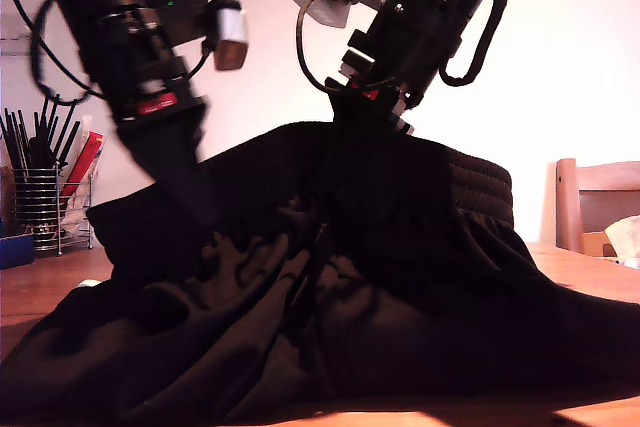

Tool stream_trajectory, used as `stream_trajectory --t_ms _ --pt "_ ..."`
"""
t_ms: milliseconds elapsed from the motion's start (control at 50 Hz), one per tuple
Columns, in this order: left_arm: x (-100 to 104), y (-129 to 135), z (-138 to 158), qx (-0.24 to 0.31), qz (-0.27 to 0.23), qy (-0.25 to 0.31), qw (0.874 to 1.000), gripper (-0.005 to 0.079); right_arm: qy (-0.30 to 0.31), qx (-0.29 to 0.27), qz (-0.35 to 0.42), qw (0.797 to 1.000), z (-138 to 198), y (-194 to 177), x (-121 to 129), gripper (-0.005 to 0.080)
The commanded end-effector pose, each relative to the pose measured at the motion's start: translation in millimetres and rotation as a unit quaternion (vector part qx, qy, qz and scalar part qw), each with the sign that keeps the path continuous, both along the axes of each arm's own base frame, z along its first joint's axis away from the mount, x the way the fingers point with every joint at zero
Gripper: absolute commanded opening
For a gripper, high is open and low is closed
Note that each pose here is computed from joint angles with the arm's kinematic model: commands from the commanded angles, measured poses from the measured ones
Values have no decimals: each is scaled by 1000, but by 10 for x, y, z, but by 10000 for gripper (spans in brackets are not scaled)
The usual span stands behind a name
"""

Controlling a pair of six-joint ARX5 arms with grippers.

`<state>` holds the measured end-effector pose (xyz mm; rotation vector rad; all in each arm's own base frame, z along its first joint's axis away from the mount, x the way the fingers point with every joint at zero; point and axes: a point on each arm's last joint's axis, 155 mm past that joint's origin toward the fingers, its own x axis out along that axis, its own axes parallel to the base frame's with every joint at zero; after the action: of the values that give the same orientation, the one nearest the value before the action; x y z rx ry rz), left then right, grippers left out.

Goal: Fold the shorts in front of you. After folding it, place it to the left side.

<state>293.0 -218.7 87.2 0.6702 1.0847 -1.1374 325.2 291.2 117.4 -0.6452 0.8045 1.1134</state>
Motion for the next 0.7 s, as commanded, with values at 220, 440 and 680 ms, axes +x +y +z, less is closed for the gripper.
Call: stream_trajectory --t_ms 220,440,680 --pt "186 265 146 78 7 -48 996 -20 -22 2 -3 1000 69 -59 127 -11" --pt "388 282 414 86 19 -89 992 -20 -33 -20 -21 999 39 -164 203 -11" --pt "465 373 419 111 27 -107 988 -20 -54 -36 -26 998 42 -215 285 -11"
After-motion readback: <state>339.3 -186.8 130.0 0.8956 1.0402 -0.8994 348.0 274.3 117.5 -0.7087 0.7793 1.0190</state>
